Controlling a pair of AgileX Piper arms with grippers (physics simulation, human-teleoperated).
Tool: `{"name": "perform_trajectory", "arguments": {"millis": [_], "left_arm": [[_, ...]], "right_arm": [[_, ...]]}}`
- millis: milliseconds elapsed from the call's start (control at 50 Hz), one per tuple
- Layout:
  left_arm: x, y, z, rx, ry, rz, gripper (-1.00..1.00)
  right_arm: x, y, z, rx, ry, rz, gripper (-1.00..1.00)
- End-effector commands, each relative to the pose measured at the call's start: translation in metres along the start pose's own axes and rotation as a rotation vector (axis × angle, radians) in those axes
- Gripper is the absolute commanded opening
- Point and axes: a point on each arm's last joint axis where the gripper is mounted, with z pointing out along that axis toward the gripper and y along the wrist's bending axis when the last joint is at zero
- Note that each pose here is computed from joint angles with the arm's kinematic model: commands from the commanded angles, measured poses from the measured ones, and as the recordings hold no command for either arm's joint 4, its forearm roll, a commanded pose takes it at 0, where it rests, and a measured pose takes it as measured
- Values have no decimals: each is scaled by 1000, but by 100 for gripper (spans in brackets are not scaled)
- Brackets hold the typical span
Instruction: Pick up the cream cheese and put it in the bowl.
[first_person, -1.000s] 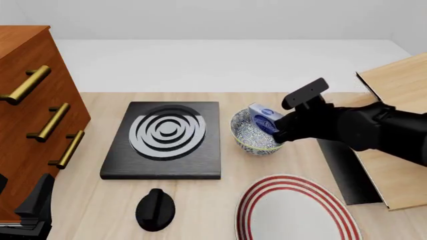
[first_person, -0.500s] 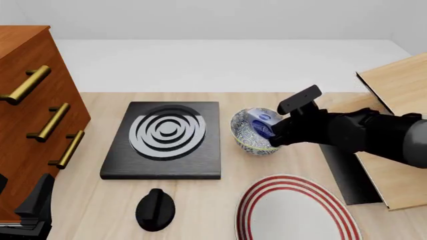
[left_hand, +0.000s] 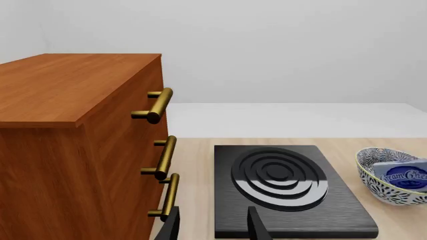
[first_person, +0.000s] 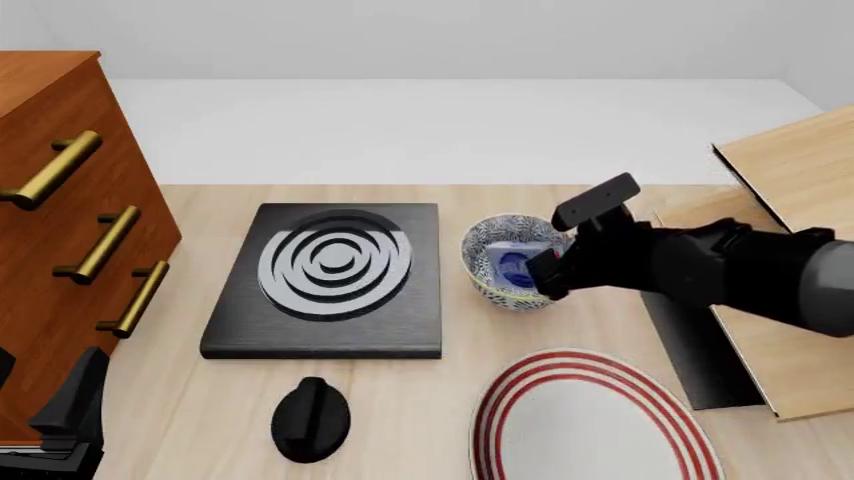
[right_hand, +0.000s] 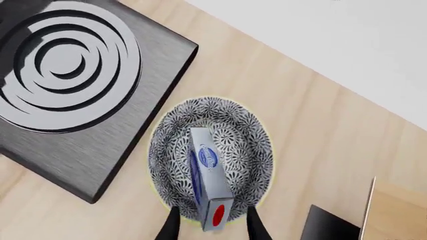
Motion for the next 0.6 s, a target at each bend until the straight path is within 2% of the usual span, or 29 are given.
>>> {"name": "perform_trajectory", "arguments": {"millis": [20,280,480,600], "left_arm": [[0,0,0,0,0,0,100],[0,0,0,0,0,0,100],[0,0,0,0,0,0,100],[0,0,0,0,0,0,100]], "right_arm": [[-3,0,-4,-1,-9,12,100],[-8,0,-11,0,-16,11,100],[-27,-4,-31,6,-56,8,100],[-32,-3,-38,6,-70,4,100]]}}
